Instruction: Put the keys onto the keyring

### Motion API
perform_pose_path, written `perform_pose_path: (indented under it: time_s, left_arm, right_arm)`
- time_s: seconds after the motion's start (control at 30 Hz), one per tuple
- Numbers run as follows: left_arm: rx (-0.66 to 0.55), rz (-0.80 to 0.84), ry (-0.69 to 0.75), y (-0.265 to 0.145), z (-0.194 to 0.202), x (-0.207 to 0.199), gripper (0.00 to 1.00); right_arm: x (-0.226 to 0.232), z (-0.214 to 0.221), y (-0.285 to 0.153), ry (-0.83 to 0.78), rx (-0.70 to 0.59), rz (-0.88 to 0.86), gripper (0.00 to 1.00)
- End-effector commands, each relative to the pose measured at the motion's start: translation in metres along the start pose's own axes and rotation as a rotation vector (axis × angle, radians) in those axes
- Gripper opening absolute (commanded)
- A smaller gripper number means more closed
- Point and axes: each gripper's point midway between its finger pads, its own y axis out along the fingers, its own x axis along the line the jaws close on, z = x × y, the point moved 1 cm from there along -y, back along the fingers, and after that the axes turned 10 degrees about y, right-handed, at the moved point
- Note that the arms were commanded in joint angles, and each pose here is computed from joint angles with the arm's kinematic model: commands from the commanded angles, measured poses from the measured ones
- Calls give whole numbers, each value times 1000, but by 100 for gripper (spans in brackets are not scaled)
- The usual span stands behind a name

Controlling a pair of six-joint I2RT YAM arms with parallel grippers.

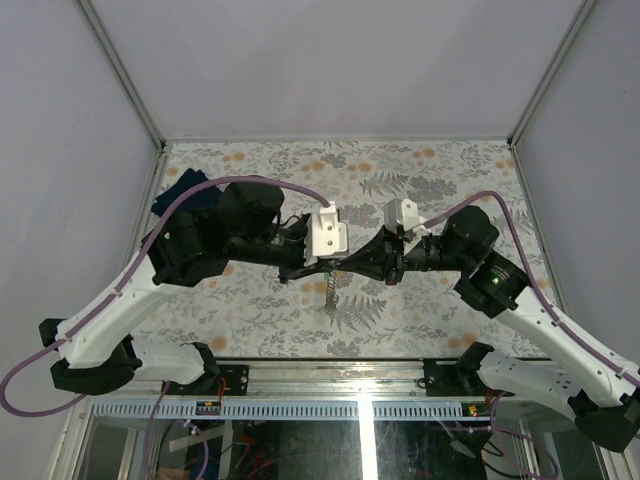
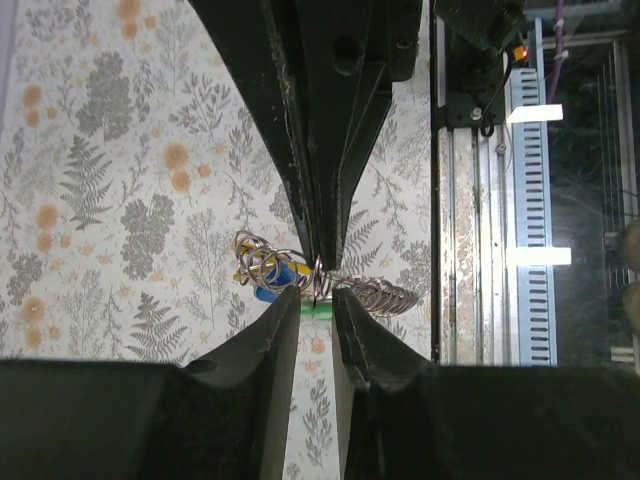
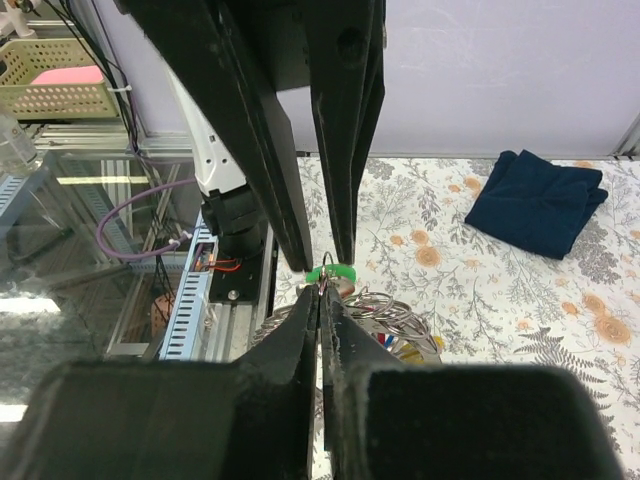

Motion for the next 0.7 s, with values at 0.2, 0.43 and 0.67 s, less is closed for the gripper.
perform_pose_path:
  time_s: [0.2, 0.43, 0.67]
  left_arm:
    - [-215, -60, 75, -23, -36, -3, 25]
    - [-226, -48, 78, -19, -37, -4, 25]
    - [-225, -23, 74, -11, -35, -6, 25]
  right_arm:
    - [22, -39, -16, -124, -101, -16, 0]
    - [25, -44, -16, -129, -110, -26, 0]
    - [26, -46, -17, -129, -119, -29, 0]
